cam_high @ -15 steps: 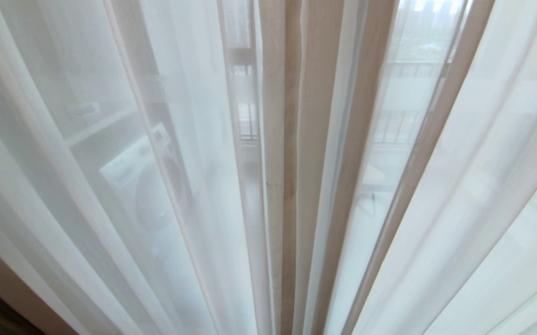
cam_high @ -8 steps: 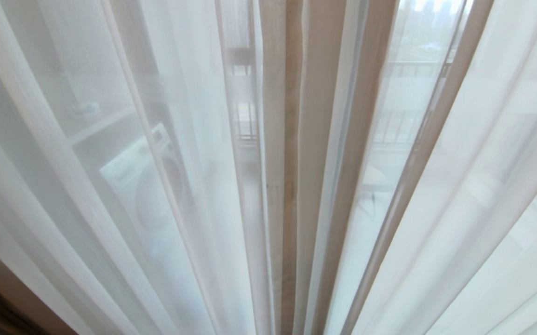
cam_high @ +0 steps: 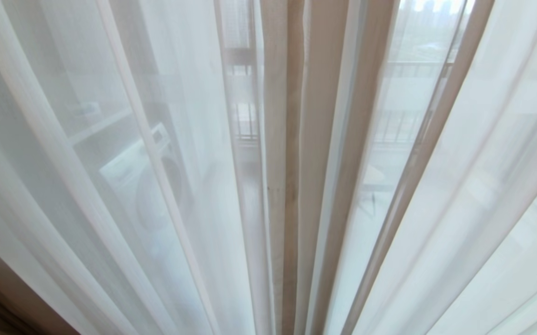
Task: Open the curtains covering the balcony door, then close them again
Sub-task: Pull the inner curtains open on both sides
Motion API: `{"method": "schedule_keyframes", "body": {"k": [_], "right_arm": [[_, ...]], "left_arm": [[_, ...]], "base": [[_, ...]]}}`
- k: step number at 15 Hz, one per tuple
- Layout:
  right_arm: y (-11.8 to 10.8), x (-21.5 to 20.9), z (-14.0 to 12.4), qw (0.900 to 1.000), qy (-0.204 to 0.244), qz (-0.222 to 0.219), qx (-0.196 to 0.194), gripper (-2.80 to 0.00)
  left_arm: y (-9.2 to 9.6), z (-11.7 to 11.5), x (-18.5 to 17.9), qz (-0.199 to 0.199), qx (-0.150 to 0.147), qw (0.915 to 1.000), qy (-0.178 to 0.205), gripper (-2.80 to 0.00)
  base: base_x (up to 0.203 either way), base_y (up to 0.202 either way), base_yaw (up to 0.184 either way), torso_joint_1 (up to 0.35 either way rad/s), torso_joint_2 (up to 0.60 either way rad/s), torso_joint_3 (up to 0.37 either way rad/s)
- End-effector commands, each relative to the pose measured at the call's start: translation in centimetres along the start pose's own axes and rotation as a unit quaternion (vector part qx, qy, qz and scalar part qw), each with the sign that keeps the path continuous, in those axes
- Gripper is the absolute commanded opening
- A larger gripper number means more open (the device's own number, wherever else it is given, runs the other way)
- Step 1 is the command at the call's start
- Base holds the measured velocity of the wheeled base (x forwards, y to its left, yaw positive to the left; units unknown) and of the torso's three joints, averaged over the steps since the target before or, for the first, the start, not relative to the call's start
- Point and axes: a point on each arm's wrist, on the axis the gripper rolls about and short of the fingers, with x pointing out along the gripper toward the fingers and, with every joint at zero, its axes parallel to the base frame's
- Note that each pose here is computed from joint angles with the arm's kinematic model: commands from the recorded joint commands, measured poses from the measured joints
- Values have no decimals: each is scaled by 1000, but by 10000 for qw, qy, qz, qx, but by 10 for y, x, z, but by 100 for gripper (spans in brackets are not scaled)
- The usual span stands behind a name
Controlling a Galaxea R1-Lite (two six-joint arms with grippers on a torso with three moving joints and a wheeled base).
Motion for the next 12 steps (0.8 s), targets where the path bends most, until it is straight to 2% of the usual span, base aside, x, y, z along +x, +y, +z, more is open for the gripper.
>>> {"method": "schedule_keyframes", "body": {"k": [1, 5, 9, 12], "right_arm": [[0, 0, 0, 10000, -1, 6, -2, -280], [0, 0, 0, 10000, -1, 8, -2, -280], [0, 0, 0, 10000, -1, 4, -2, -280], [0, 0, 0, 10000, -1, 8, -2, -280]], "left_arm": [[0, 0, 0, 2, 39, 10000, -3, -280], [0, 10, -1, -22, 171, 9990, -422, -280], [0, 29, -7, 18, 163, 9974, -707, -280], [-2, 48, -3, -116, 168, 9982, -565, -280]], "base": [[0, 0, 0, 0, 0, 0], [0, 0, 0, 0, 0, 0], [0, 0, 0, 0, 0, 0], [0, 0, 0, 0, 0, 0]]}}
